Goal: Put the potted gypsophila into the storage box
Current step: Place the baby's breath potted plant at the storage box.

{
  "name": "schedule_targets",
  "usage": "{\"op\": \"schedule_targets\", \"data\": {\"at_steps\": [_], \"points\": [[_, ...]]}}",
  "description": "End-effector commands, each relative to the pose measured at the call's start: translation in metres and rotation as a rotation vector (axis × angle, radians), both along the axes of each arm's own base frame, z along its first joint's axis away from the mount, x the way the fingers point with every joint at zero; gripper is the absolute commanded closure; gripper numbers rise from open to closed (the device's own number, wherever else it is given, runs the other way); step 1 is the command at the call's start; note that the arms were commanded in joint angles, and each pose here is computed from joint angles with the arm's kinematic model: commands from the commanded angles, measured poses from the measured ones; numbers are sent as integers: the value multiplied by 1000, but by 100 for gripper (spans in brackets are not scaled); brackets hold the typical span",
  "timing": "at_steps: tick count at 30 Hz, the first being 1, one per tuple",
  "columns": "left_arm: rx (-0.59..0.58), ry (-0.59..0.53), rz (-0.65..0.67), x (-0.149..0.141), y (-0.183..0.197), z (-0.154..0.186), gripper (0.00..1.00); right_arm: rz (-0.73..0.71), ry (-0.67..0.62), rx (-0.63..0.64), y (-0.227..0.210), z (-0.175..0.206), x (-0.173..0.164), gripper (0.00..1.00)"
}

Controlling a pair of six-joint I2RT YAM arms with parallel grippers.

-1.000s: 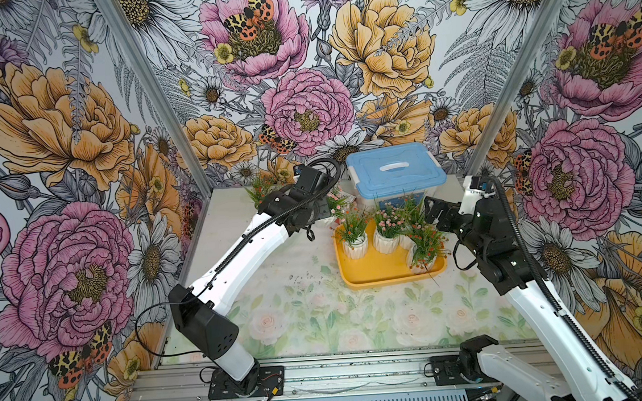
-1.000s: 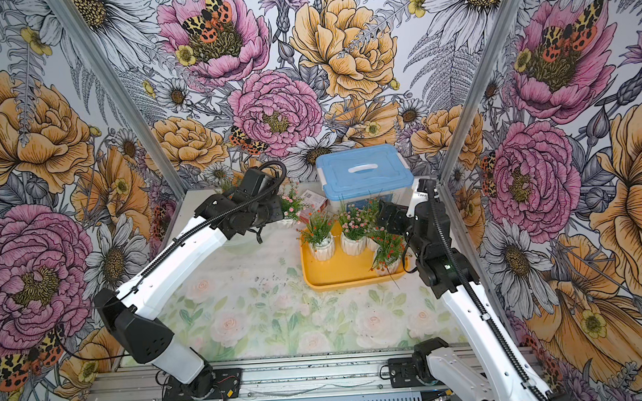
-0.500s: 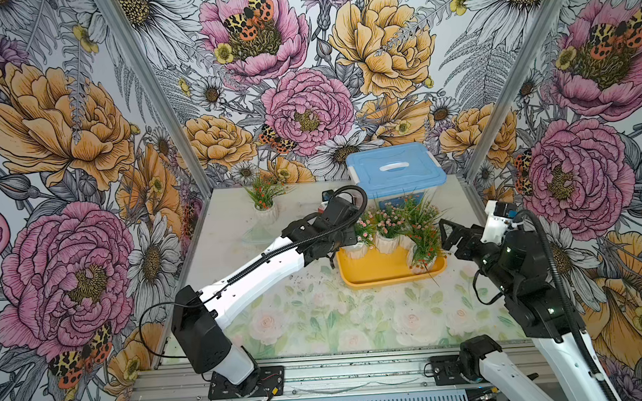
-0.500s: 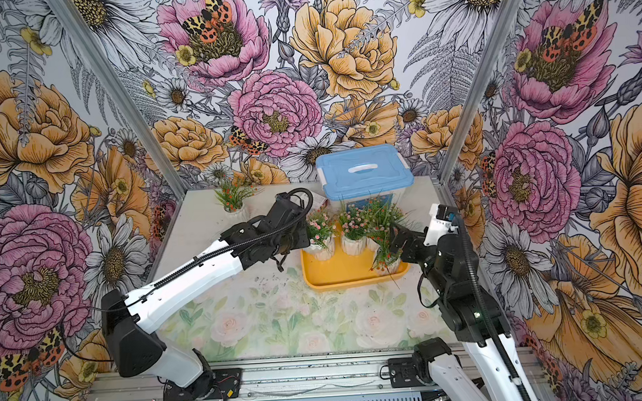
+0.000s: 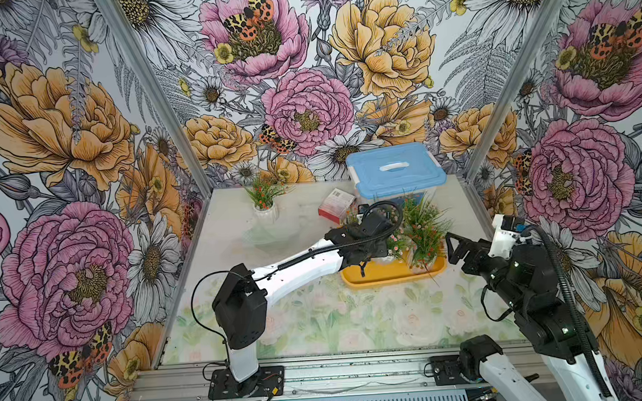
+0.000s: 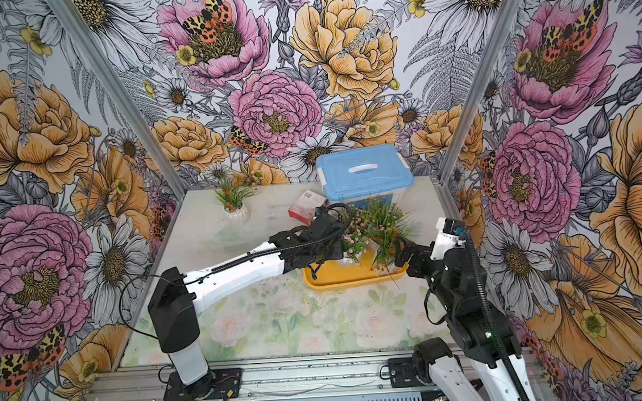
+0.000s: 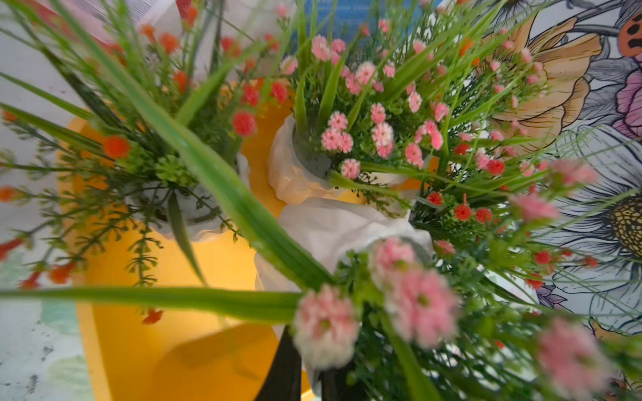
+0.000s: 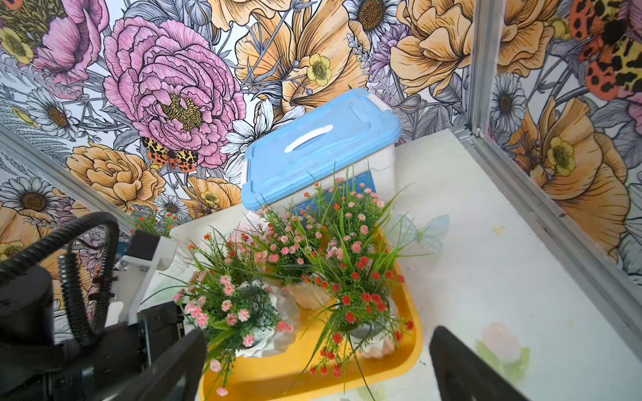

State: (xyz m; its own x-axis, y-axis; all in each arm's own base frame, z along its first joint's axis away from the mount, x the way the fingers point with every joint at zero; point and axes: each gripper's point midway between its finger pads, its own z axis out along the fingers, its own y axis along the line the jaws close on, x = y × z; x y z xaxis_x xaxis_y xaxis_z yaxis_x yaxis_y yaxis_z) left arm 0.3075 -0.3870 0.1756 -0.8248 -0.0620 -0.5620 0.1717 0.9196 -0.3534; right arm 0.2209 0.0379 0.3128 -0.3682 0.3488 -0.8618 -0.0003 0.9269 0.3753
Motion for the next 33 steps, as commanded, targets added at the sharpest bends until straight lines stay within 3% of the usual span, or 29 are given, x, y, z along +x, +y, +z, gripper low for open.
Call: {"op": "schedule_targets", "data": {"at_steps": [1, 10, 18, 26, 33], "points": [[-184, -11, 1, 11, -34, 9, 100, -23, -27, -2, -6, 13, -5, 1], [-173, 85, -7, 7, -53, -37, 100, -17, -19, -8, -6, 13, -8, 0], [-170, 114, -7, 7, -57, -49, 100, -21, -1, -12, -6, 10, -4, 1], [-162, 81, -16, 9, -49, -33, 67, -26, 39, -37, -4, 8, 10, 1], [-154, -9, 3, 14, -19, 12, 57, -95, 83, -56, -12, 4, 26, 0]]}}
